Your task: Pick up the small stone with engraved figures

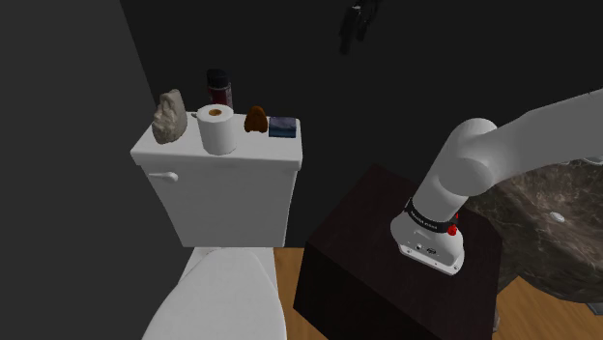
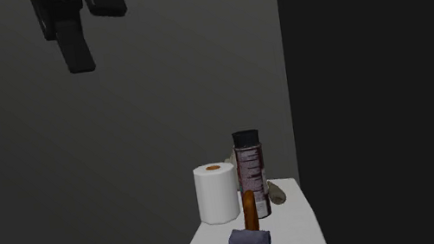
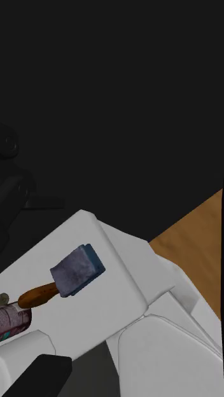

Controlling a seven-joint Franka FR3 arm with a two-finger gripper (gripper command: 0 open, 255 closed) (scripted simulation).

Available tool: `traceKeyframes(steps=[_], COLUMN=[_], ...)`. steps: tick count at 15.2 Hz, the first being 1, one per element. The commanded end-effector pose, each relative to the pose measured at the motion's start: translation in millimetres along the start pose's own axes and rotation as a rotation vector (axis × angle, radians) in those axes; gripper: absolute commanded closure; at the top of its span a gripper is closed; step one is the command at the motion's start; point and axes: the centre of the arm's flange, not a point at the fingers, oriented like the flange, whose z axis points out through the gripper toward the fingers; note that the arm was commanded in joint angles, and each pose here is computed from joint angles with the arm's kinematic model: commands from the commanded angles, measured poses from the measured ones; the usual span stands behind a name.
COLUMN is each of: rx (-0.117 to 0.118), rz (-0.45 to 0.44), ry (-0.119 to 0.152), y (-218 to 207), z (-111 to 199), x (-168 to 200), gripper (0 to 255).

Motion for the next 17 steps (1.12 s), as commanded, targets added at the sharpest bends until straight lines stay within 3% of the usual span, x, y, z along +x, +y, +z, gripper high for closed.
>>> traceKeyframes(steps=[1, 17], rx=[0.000, 0.151], rz=[0.000, -0.348], ry=[0.000, -0.074], y=[0.0, -27.5], z=[0.0, 155.2], x=[0.0, 150.8], gripper=[0, 0])
